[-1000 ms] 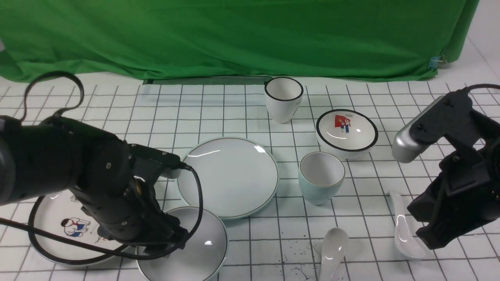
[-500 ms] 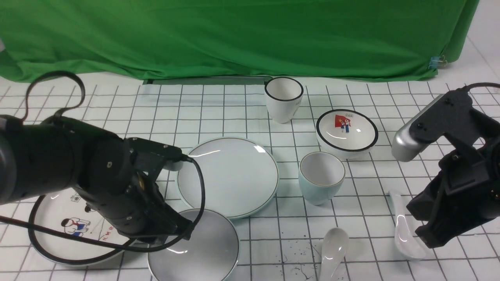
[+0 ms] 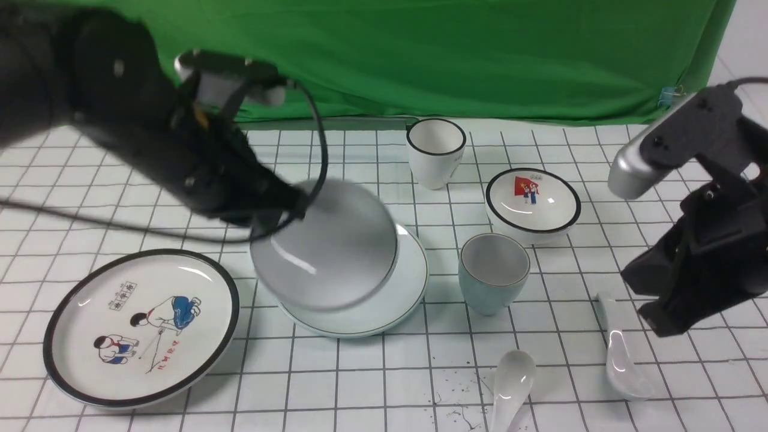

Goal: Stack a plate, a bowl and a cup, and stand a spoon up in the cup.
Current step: Use the left arm to grab a blue rice bowl, then use the left arm to put the blue rice bowl into the blue large plate in the middle, then use the right arm to grab a blue teacup, then use the right arm to put the blue teacup into the blue rice bowl in the middle, then use the right arm to grab a blue soup spoon

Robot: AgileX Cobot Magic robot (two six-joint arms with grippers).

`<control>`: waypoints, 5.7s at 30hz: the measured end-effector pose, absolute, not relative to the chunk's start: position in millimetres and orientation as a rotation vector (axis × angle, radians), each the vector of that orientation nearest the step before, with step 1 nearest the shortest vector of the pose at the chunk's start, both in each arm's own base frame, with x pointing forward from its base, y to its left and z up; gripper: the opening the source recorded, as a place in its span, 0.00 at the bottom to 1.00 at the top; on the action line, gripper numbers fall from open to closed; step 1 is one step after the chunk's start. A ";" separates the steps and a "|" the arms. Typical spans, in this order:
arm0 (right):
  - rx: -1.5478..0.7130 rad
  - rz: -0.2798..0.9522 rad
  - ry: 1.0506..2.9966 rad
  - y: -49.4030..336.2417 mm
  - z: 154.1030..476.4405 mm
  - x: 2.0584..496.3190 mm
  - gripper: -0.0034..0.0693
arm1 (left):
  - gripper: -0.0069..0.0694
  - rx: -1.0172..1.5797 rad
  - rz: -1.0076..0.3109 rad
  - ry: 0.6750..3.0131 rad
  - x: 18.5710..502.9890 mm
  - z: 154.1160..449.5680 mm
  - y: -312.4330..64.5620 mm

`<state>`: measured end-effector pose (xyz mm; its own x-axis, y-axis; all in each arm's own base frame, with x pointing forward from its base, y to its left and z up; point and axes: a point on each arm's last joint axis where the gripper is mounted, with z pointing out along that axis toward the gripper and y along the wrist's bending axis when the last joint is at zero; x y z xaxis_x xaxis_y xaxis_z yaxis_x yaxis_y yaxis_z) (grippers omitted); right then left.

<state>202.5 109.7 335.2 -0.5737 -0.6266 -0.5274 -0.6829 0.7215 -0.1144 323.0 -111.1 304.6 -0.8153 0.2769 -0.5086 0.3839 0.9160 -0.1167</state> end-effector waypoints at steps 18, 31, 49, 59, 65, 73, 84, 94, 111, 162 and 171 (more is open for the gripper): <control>-0.973 0.139 2.340 112.7 336.9 208.6 0.09 | 0.08 0.402 -0.394 2.700 404.3 208.1 -109.9; -0.990 0.133 2.403 123.5 313.0 229.9 0.28 | 0.25 0.418 -0.362 2.694 405.7 207.1 -108.4; -0.906 0.156 2.470 164.2 293.5 309.5 0.63 | 0.23 0.428 -0.134 2.404 332.0 376.8 -78.1; -0.951 0.020 2.646 178.3 232.4 351.8 0.61 | 0.04 0.422 -0.124 2.430 233.8 359.3 -56.2; -0.944 0.012 2.707 181.0 209.6 357.4 0.53 | 0.04 0.376 -0.137 2.404 198.4 337.4 -48.4; -0.979 0.005 2.691 184.3 238.4 361.2 0.17 | 0.04 0.369 -0.146 2.396 180.6 332.1 -45.0; -1.149 0.132 2.428 273.5 311.1 352.3 0.17 | 0.04 0.364 -0.149 2.363 171.5 339.1 -43.1; -1.102 0.146 2.500 317.0 249.0 388.9 0.17 | 0.04 0.363 -0.153 2.308 149.3 351.8 -38.6; -1.085 0.127 2.598 316.0 237.7 387.7 0.58 | 0.04 0.363 -0.154 2.295 141.5 355.1 -37.0; -0.267 0.009 2.787 86.0 157.1 331.5 0.30 | 0.04 0.374 -0.201 2.301 140.2 354.9 -40.2; -0.468 0.115 2.368 127.9 263.8 320.0 0.30 | 0.04 0.374 -0.191 2.293 140.9 355.4 -39.7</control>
<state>320.0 127.9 263.8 -0.6828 -0.3005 -0.6659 -0.3636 0.9304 -0.0471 140.9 -39.7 355.4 -0.6454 0.2075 -0.7351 0.3262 0.9451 -0.0196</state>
